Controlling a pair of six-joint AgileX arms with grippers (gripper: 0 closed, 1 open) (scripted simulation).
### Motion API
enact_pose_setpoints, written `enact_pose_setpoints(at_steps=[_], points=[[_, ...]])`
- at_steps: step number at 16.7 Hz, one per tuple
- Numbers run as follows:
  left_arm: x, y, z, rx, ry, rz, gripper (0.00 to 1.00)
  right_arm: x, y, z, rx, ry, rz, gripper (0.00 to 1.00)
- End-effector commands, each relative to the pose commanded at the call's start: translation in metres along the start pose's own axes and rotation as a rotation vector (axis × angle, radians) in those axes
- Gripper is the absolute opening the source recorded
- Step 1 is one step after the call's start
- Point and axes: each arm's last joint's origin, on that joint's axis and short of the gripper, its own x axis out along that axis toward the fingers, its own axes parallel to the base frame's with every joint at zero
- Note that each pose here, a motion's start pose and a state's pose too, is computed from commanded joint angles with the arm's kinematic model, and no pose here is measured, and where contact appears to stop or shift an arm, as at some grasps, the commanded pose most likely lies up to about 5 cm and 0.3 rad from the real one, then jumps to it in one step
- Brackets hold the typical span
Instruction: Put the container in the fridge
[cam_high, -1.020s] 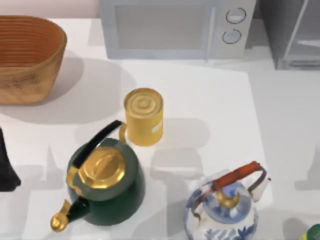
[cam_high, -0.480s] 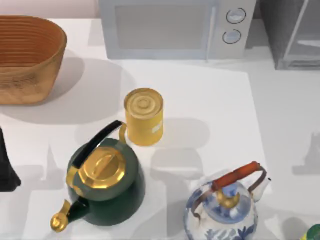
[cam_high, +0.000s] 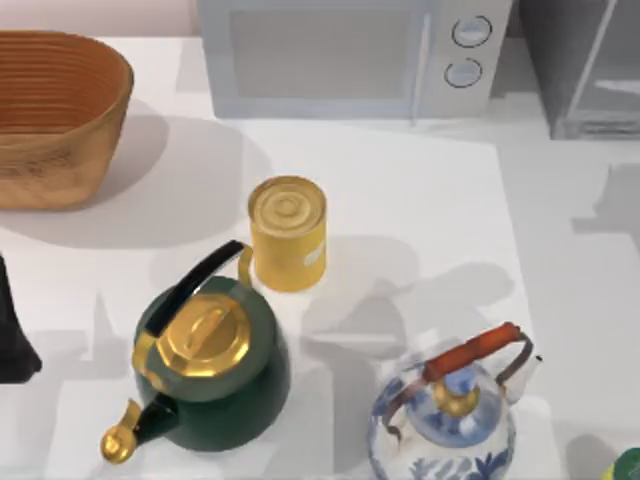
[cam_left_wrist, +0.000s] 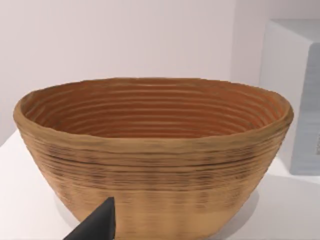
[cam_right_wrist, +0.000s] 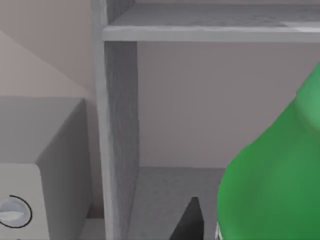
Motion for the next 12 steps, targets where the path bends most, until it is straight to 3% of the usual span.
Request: enact_pose_setpoints(at_steps=[6, 12], points=[[0.0, 0.0, 0.0, 0.0, 0.0, 0.0, 1.0, 0.114, -0.041, -0.07, 0.018, 0.091, 0.003, 0.01], [0.0, 0.0, 0.0, 0.0, 0.0, 0.0, 1.0, 0.162, -0.075, -0.124, 0.012, 0.048, -0.015, 0.01]])
